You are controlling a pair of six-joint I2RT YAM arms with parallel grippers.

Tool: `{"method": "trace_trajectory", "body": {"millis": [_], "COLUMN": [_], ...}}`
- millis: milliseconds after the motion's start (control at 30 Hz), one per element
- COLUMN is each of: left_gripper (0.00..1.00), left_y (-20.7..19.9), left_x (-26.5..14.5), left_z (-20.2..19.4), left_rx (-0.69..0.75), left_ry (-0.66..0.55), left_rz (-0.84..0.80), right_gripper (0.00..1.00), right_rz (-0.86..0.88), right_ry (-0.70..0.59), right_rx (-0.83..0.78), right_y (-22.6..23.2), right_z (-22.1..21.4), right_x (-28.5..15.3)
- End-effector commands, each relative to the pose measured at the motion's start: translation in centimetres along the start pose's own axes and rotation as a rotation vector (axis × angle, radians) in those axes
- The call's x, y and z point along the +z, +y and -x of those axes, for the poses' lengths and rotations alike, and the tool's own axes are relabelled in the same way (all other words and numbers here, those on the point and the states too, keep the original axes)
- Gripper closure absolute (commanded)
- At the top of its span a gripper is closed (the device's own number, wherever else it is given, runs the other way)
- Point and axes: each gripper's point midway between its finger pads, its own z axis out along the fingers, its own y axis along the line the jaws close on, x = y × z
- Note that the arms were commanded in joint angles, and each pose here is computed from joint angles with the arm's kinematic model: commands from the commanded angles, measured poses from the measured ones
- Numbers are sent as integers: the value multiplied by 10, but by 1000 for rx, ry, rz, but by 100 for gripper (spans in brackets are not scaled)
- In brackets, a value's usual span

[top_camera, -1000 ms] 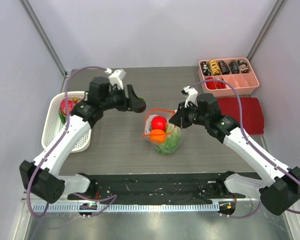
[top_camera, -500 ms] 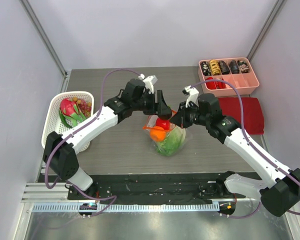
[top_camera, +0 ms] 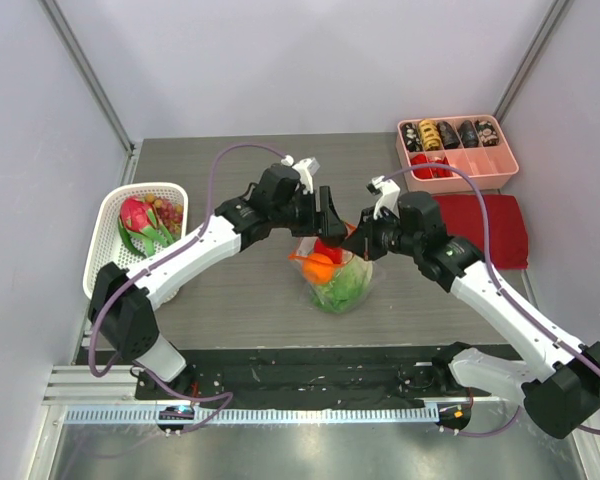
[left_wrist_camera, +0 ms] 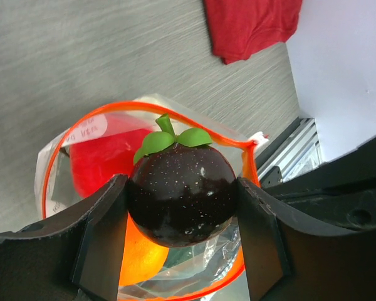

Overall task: Place the food in the zip-top bag and seal the zipper
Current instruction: Place the fake fruit in the zipper food storage bag, then adjust the zipper food storage bag at the center of the board.

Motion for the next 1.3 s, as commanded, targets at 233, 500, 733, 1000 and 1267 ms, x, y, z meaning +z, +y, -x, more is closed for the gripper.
{"method": "trace_trajectory", "body": {"millis": [233,500,733,1000,1267], "left_gripper": [1,0,0,0,16], "left_y": [-24,7,50,58,49], "left_x": [-29,-96,-108,-84,-43], "left_z": [-2,26,-27,-49,-22], "left_rx": [-53,199,463,704,713], "left_ry": [18,-54,131,138,39], "left_rz": [-43,35,15,-130,-155], "right_gripper": [99,99,99,99,99], "right_rz": [-4,-20,-31,-31,-17], "right_ry": [-133,-150,-155,-158,-149], "right_rx": [-52,-56,-40,-46,-44], "right_y": [4,2,0,0,1], "right_z": [29,28,22,21,20], "right_x": [-13,-22,-25,-27,-24]}}
